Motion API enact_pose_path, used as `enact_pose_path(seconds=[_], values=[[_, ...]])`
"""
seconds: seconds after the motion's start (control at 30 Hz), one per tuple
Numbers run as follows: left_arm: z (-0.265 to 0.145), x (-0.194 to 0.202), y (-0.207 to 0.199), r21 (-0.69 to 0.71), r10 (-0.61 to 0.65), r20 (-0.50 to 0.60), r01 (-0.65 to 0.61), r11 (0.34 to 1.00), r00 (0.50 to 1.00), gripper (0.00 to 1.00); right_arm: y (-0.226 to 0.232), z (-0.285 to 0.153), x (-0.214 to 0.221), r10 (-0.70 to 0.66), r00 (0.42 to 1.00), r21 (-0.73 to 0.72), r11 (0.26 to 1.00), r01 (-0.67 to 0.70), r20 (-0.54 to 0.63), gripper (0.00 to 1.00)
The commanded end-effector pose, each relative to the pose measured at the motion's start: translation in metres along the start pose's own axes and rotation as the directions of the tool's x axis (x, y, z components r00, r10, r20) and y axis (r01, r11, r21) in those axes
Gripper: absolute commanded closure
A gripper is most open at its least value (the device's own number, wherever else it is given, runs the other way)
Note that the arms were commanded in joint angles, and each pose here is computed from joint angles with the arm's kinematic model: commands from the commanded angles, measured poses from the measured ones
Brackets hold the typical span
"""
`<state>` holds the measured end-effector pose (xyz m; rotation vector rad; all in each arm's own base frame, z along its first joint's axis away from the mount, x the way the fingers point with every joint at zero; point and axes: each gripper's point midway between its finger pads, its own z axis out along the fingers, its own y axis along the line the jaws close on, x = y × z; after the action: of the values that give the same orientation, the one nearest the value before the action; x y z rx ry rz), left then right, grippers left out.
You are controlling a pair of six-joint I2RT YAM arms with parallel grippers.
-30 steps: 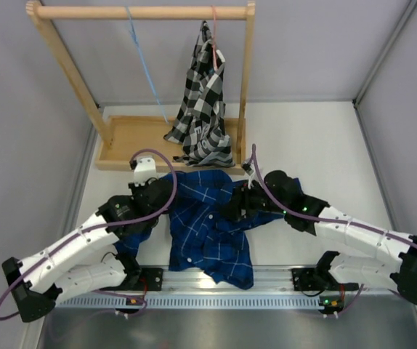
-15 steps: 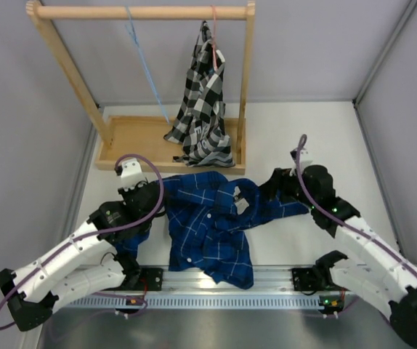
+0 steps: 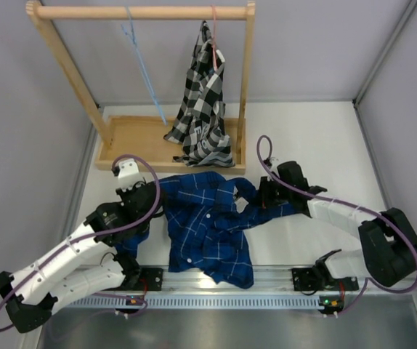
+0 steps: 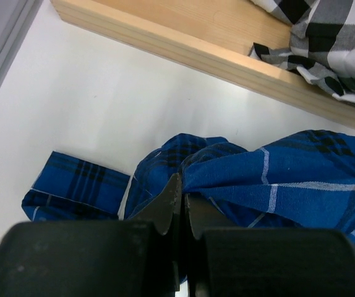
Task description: Place the shirt on the hanger
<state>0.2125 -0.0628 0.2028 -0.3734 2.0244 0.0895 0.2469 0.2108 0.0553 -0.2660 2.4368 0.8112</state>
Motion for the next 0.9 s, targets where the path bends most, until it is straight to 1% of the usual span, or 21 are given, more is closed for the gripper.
enact_pose_path(seconds=[0.0,0.03,0.1,0.13,0.17,0.2,0.23,0.27,0.3,0.33,0.4,0.43,0.47,0.5,0.53,0.6,0.63,0.67,0.77,0.83,0.87], values=[[-0.008,-0.034,0.011,-0.035,-0.059,0.098,0.063,0.997,0.993,1.0,0.04,-0.03,-0.064,-0.112,0.973,-0.008,0.993,0.116,0.201,1.0],[-0.01,-0.043,0.015,-0.049,-0.067,0.115,0.073,0.996,0.991,1.0,0.049,-0.048,-0.074,-0.138,0.959,0.007,0.99,0.141,0.246,1.0],[-0.023,-0.072,0.017,-0.034,-0.106,0.156,0.112,0.993,0.982,1.0,0.06,-0.067,-0.083,-0.184,0.943,0.065,0.983,0.173,0.278,1.0],[-0.027,-0.08,0.015,-0.018,-0.112,0.159,0.116,0.993,0.981,0.92,0.069,-0.082,-0.088,-0.199,0.938,0.081,0.98,0.183,0.283,1.0],[-0.031,-0.086,0.012,0.002,-0.096,0.156,0.097,0.995,0.983,0.58,0.077,-0.093,-0.093,-0.208,0.929,0.083,0.978,0.192,0.307,1.0],[-0.04,-0.099,0.005,0.045,-0.117,0.152,0.111,0.993,0.981,0.34,0.095,-0.103,-0.099,-0.229,0.916,0.08,0.974,0.214,0.33,1.0],[-0.043,-0.095,-0.01,0.11,-0.086,0.099,0.075,0.991,0.991,0.09,0.097,-0.105,-0.095,-0.234,0.919,0.101,0.972,0.213,0.316,1.0],[-0.046,-0.094,-0.02,0.154,-0.082,0.069,0.07,0.986,0.994,0.02,0.113,-0.106,-0.088,-0.26,0.917,0.084,0.966,0.245,0.302,1.0],[-0.051,-0.095,-0.03,0.203,-0.088,0.042,0.078,0.976,0.995,0.02,0.118,-0.112,-0.097,-0.265,0.906,0.119,0.964,0.238,0.33,1.0],[-0.056,-0.084,-0.053,0.299,-0.082,-0.032,0.088,0.95,0.996,0.02,0.122,-0.11,-0.095,-0.253,0.911,0.129,0.966,0.223,0.327,1.0],[-0.064,-0.069,-0.082,0.435,-0.061,-0.1,0.099,0.895,0.993,0.02,0.137,-0.112,-0.093,-0.257,0.905,0.127,0.966,0.227,0.339,1.0],[-0.061,-0.047,-0.09,0.468,-0.034,-0.147,0.1,0.878,0.989,0.02,0.141,-0.112,-0.092,-0.246,0.905,0.129,0.968,0.214,0.346,1.0],[-0.072,-0.045,-0.106,0.553,-0.061,-0.164,0.143,0.821,0.985,0.02,0.143,-0.11,-0.092,-0.25,0.904,0.141,0.967,0.214,0.346,1.0],[-0.075,-0.04,-0.113,0.598,-0.065,-0.175,0.158,0.786,0.982,0.02,0.15,-0.111,-0.091,-0.264,0.896,0.153,0.963,0.222,0.357,1.0],[-0.072,-0.018,-0.119,0.625,-0.037,-0.199,0.156,0.765,0.979,0.02,0.153,-0.11,-0.089,-0.268,0.895,0.156,0.961,0.227,0.355,1.0],[-0.086,-0.018,-0.143,0.731,-0.066,-0.214,0.205,0.651,0.975,0.03,0.161,-0.105,-0.084,-0.284,0.895,0.151,0.957,0.246,0.345,1.0],[-0.084,-0.012,-0.145,0.727,-0.075,-0.237,0.228,0.648,0.969,0.06,0.162,-0.101,-0.082,-0.294,0.895,0.161,0.954,0.253,0.335,1.0],[-0.072,-0.002,-0.146,0.695,-0.064,-0.246,0.222,0.684,0.967,0.1,0.164,-0.1,-0.081,-0.301,0.893,0.162,0.952,0.26,0.336,1.0],[-0.054,0.015,-0.145,0.64,-0.058,-0.263,0.219,0.737,0.963,0.16,0.169,-0.097,-0.077,-0.316,0.891,0.161,0.947,0.277,0.326,1.0],[-0.044,0.021,-0.151,0.629,-0.056,-0.261,0.214,0.748,0.964,0.2,0.172,-0.095,-0.076,-0.326,0.889,0.161,0.944,0.288,0.321,1.0],[-0.04,0.024,-0.153,0.624,-0.054,-0.261,0.211,0.753,0.964,0.25,0.174,-0.094,-0.074,-0.333,0.888,0.158,0.942,0.296,0.317,1.0]])
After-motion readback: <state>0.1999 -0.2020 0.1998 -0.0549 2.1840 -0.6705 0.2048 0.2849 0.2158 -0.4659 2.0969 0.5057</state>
